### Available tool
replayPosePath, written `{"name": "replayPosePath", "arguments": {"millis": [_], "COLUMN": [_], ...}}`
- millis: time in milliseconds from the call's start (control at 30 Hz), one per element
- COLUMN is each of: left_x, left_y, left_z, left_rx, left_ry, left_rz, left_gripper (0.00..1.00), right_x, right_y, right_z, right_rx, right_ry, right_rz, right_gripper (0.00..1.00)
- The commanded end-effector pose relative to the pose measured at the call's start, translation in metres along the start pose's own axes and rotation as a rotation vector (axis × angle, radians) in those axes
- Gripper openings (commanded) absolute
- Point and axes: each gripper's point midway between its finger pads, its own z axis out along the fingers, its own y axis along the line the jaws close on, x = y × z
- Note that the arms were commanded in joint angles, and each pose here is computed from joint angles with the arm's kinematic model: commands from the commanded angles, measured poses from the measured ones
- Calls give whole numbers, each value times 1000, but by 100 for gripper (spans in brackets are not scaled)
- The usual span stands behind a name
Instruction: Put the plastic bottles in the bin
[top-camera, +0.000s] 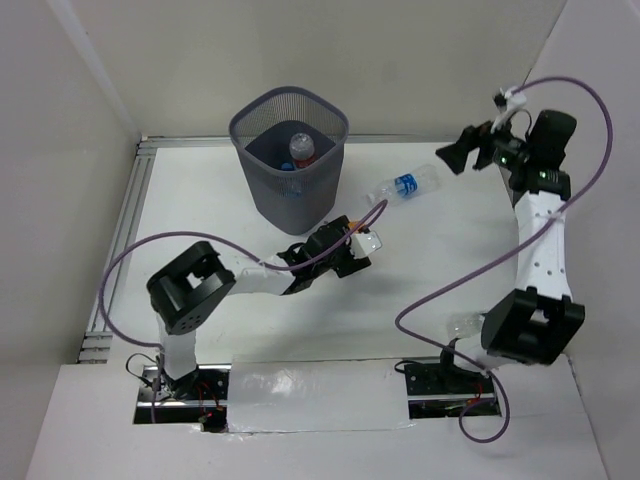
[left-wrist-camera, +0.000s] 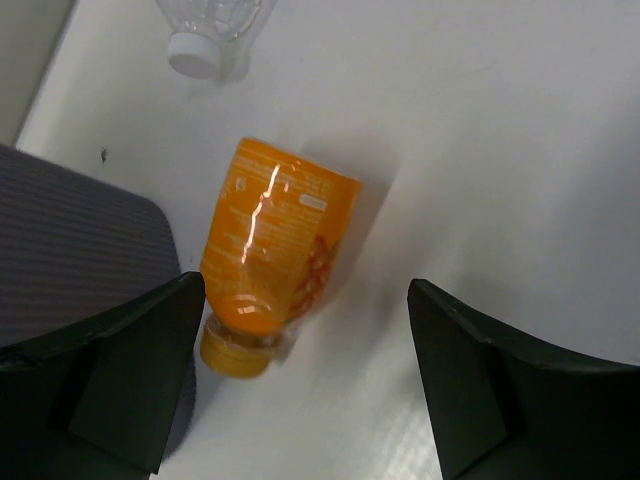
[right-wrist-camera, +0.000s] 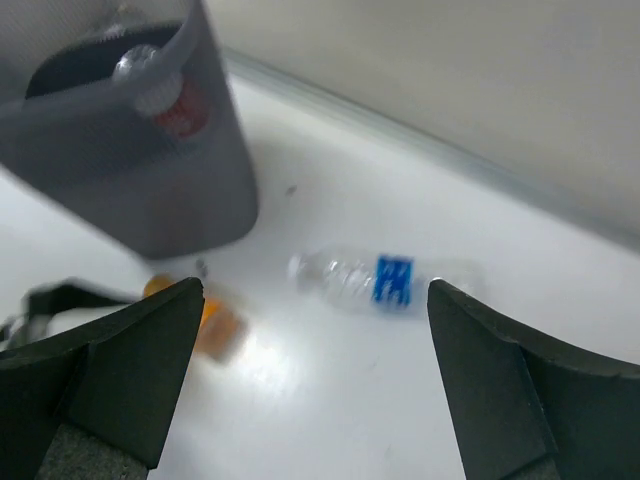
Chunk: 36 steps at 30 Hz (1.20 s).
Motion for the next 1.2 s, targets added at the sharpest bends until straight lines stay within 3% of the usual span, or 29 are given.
{"name": "replayPosePath", "arguments": {"millis": [0, 200, 400, 500, 567, 600, 633, 667, 733, 867, 900, 967, 1100, 1133, 1167], "left_x": [-38, -16, 5, 13, 3, 5, 12, 8, 20, -10, -27, -59, -160, -180, -206], "left_y": [35, 45, 40, 34, 33, 24, 20, 20, 5, -4, -3, 0, 39, 49, 66], "left_z": [26, 60, 72, 75, 76, 77, 75, 75, 70, 49, 42, 24, -28, -40, -59], "left_rx": [-73, -19, 82, 111, 138, 192, 206, 220, 274, 310, 313, 306, 242, 226, 192], "left_ry": [-135, -113, -102, -77, -91, -67, -40, -37, 32, 6, -27, -87, -279, -319, -376], "left_rz": [81, 55, -42, -33, -33, -51, -54, -55, -70, -99, -103, -118, -131, -136, -154], "left_gripper": [95, 95, 94, 88, 78, 65, 65, 50, 30, 13, 4, 0, 0, 0, 0], "right_x": [60, 113, 127, 123, 127, 127, 124, 124, 120, 119, 118, 121, 134, 139, 138], "right_y": [47, 76, 78, 75, 72, 72, 71, 71, 73, 77, 76, 71, 54, 52, 49], "right_z": [-25, -49, -53, -53, -53, -53, -53, -52, -55, -61, -63, -68, -79, -79, -82], "right_rx": [-161, -205, -229, -222, -220, -220, -218, -219, -224, -226, -216, -187, -99, -92, -68], "right_ry": [103, 198, 224, 222, 235, 235, 230, 229, 225, 235, 237, 262, 319, 330, 342], "right_rz": [10, 62, 46, 4, -5, -5, -13, -27, -65, -111, -131, -156, -166, -175, -188], "right_gripper": [100, 100, 100, 100, 100, 100, 100, 100, 100, 98, 98, 92, 46, 24, 16]}}
